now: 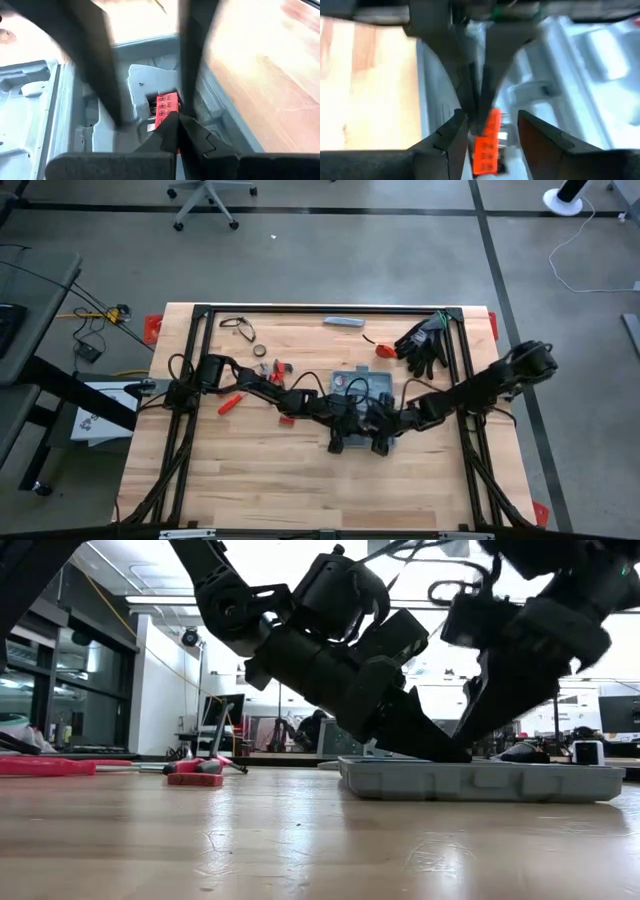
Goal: Prefit tool cases
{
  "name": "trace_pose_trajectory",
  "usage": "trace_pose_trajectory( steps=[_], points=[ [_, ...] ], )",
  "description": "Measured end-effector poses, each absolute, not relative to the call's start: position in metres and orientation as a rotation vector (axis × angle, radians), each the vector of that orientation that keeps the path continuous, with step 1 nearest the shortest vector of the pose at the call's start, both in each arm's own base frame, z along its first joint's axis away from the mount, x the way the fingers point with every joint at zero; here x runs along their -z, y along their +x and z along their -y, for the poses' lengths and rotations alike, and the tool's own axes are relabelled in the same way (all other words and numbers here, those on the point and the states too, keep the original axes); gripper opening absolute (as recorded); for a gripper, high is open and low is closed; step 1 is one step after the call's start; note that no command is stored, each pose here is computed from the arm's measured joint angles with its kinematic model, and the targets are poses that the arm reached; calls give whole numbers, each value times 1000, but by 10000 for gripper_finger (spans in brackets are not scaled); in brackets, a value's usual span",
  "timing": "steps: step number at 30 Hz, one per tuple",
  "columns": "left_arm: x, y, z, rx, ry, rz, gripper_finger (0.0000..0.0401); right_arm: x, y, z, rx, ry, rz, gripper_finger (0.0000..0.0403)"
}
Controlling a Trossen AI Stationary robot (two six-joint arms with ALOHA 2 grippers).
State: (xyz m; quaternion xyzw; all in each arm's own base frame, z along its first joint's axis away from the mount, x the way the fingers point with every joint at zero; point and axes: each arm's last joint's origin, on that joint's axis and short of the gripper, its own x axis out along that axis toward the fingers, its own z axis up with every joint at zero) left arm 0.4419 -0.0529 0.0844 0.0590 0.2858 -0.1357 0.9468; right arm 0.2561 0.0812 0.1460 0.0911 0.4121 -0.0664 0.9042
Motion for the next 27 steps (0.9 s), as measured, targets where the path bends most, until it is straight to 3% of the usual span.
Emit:
trace_pose_trajectory(
  steps=[9, 19, 27],
  points=[
    [-84, 442, 53, 276, 121, -580, 0, -159, 247, -83, 163, 244, -836, 152],
    [-84, 442, 53, 276, 117, -580, 0, -137, 248, -95, 148, 283, -931, 10],
    [-84, 441, 53, 276, 112, -580, 0, -130, 250, -97, 164, 297, -952, 5]
  ],
)
